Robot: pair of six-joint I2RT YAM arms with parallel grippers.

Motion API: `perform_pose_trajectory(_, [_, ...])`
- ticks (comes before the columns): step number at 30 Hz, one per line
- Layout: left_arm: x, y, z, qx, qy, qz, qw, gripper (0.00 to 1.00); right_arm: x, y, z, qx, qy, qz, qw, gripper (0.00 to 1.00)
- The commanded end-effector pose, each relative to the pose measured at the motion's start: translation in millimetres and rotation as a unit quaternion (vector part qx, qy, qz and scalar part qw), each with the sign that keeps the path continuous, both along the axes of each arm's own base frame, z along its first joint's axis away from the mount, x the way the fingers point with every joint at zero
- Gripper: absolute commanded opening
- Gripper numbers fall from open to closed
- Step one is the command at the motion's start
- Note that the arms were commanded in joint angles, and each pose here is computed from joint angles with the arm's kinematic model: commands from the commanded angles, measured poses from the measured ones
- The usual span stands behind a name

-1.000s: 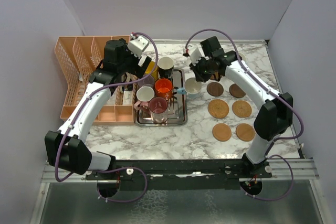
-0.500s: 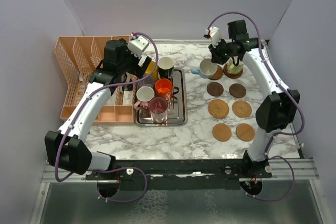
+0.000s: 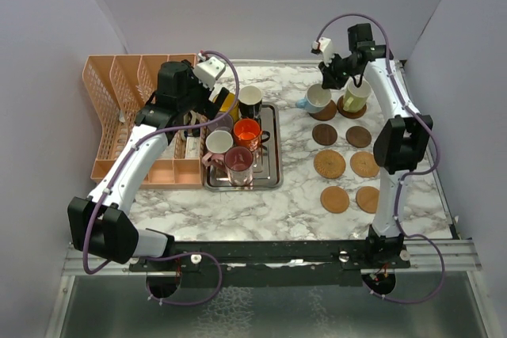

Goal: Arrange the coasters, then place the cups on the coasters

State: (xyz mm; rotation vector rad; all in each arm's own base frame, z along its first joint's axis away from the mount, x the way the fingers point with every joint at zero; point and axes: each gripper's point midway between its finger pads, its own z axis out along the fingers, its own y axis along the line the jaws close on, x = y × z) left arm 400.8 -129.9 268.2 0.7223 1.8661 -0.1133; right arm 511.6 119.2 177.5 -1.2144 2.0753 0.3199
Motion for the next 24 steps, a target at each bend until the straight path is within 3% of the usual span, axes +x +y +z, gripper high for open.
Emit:
perform_pose_trajectory(1, [-4, -2, 9, -0.006, -0.013, -0.013, 1.000, 0.99, 12, -4, 12, 0.011, -0.020, 0.033, 0.999, 0.01])
perform_pose_trajectory(24, [-4, -2, 7, -0.006, -0.011, -0.014, 1.000, 0.99, 30, -42, -21, -0.042, -0.005, 0.017, 0.999, 0.01])
